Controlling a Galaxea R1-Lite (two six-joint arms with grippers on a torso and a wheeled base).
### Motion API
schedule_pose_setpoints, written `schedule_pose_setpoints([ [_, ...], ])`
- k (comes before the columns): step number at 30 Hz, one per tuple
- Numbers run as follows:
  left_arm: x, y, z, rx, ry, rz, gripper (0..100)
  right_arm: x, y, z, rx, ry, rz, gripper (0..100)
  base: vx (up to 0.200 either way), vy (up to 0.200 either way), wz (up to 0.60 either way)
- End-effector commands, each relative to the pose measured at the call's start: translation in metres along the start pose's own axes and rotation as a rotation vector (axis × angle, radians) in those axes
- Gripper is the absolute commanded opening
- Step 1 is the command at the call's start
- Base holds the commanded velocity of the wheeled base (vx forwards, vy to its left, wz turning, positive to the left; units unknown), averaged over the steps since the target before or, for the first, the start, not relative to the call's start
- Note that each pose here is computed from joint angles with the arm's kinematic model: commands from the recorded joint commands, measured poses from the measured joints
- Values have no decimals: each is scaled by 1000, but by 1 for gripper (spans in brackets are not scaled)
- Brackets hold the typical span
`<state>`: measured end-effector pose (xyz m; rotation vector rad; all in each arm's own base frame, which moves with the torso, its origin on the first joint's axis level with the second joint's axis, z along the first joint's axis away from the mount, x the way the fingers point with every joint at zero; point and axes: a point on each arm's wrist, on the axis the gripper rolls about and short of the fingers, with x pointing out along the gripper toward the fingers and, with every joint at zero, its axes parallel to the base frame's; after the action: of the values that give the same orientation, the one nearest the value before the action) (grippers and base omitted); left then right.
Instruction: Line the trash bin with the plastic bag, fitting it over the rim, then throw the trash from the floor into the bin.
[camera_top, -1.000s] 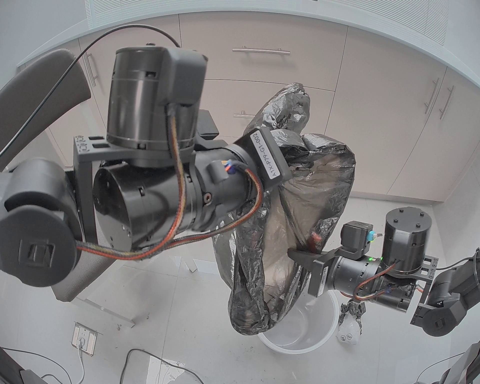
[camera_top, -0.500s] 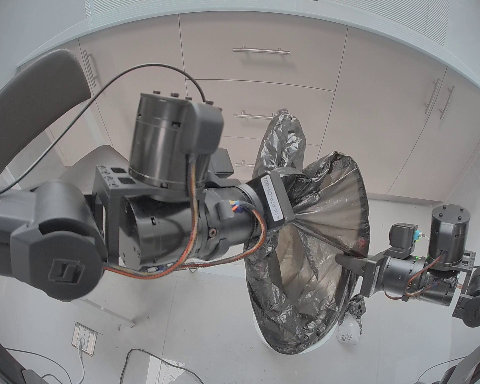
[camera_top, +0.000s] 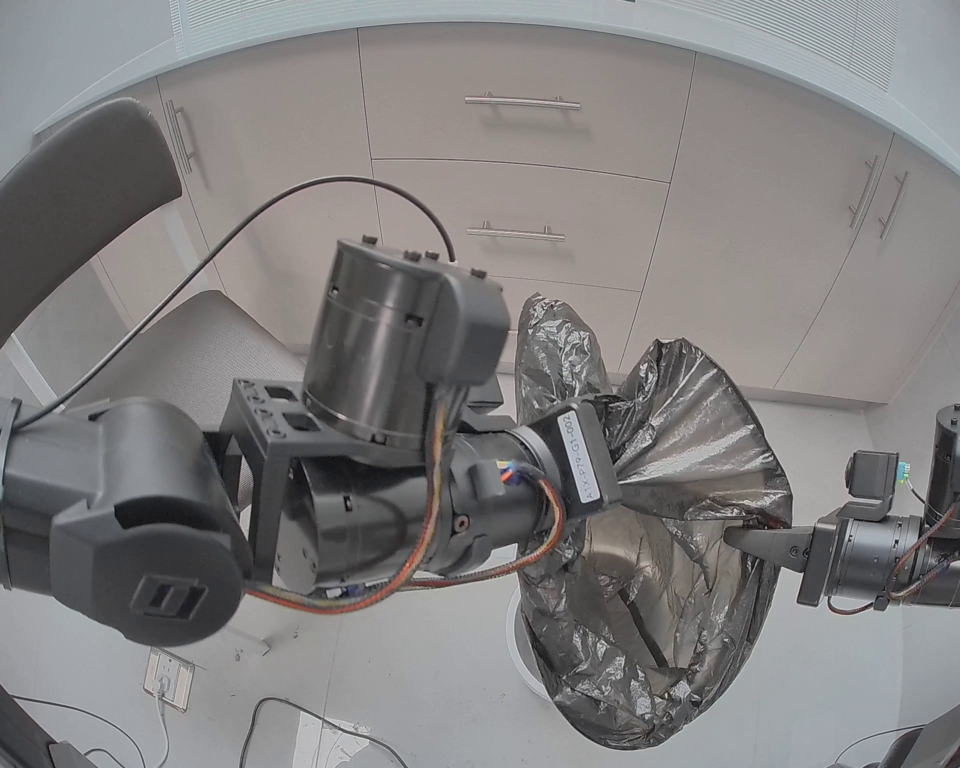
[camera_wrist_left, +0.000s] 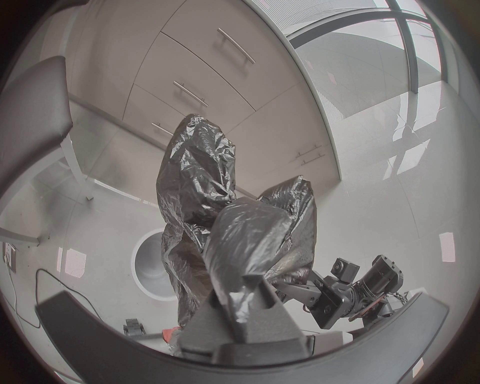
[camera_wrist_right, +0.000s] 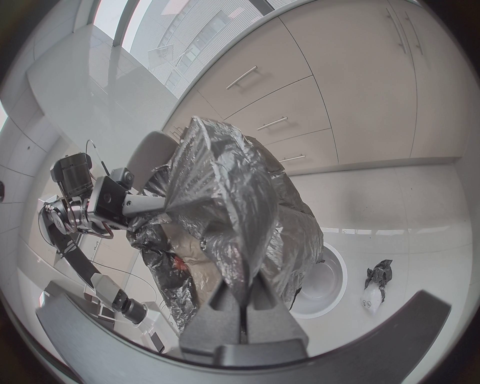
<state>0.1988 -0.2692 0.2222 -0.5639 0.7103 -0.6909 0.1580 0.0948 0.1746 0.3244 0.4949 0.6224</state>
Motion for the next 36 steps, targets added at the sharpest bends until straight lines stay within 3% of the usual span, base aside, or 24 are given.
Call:
schedule_pose_setpoints([
  [1,-3,-3,-10,4,26,-10,0,-10,3,-7,5,1,21,0,0,0,0],
  [16,18,20,-31,17,99,77,0,7,-14,-46,41,182,-3,0,0,0,0],
  [29,47,50,-37,2,110,146,0,64,-34,-68,44,233,-24,0,0,0,0],
  [36,70,79,-44,62,109,184,0,88,-51,-79,47,203,-46,0,0,0,0],
])
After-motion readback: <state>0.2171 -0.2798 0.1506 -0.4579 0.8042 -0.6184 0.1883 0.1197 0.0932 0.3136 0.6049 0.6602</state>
